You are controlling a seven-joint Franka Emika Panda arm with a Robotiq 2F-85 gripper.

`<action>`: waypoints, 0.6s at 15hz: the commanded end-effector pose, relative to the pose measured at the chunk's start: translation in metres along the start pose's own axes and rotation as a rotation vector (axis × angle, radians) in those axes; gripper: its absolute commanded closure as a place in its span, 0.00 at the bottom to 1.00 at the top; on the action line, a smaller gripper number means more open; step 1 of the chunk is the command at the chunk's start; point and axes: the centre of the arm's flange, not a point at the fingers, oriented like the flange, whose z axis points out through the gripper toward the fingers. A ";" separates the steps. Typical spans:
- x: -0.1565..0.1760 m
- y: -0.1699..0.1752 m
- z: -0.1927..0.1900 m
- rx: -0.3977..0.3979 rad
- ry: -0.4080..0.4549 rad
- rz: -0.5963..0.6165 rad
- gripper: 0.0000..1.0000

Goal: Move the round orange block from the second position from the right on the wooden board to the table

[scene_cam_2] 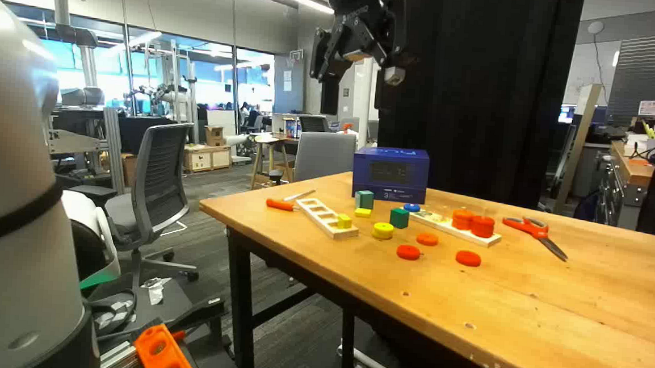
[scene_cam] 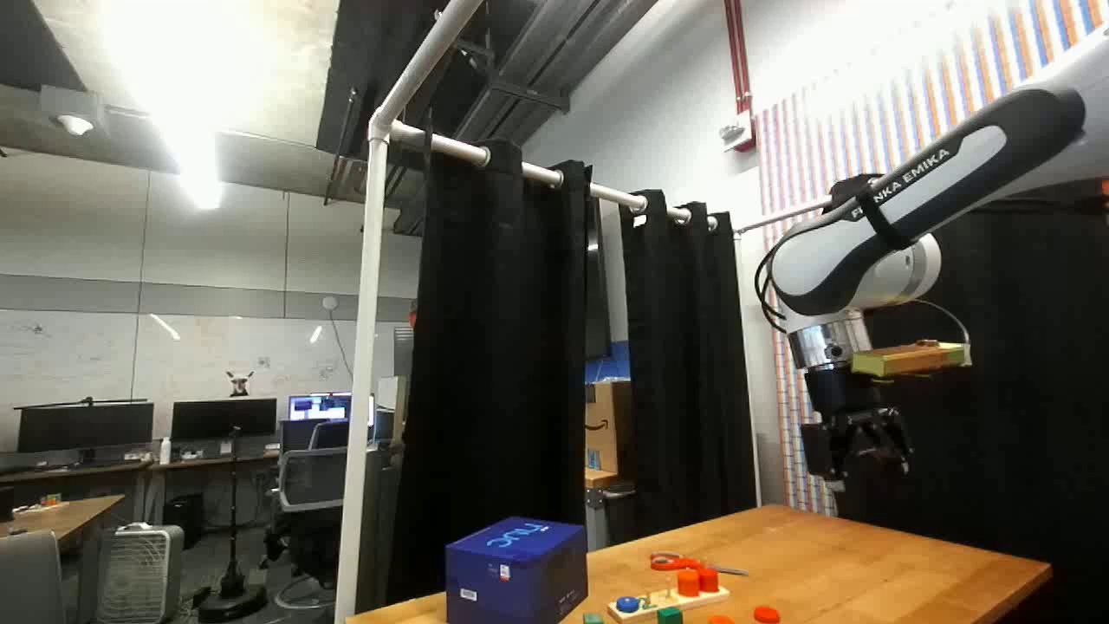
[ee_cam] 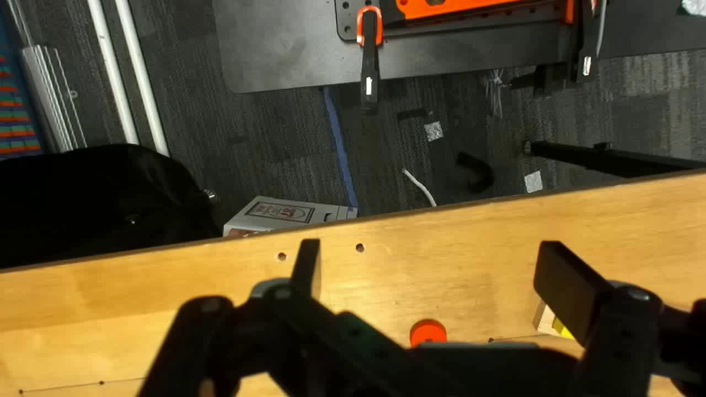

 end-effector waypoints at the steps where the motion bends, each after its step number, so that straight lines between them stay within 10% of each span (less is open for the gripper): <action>1: 0.000 0.000 -0.003 0.000 0.006 0.001 0.00; 9: 0.001 0.001 -0.007 0.003 0.013 0.002 0.00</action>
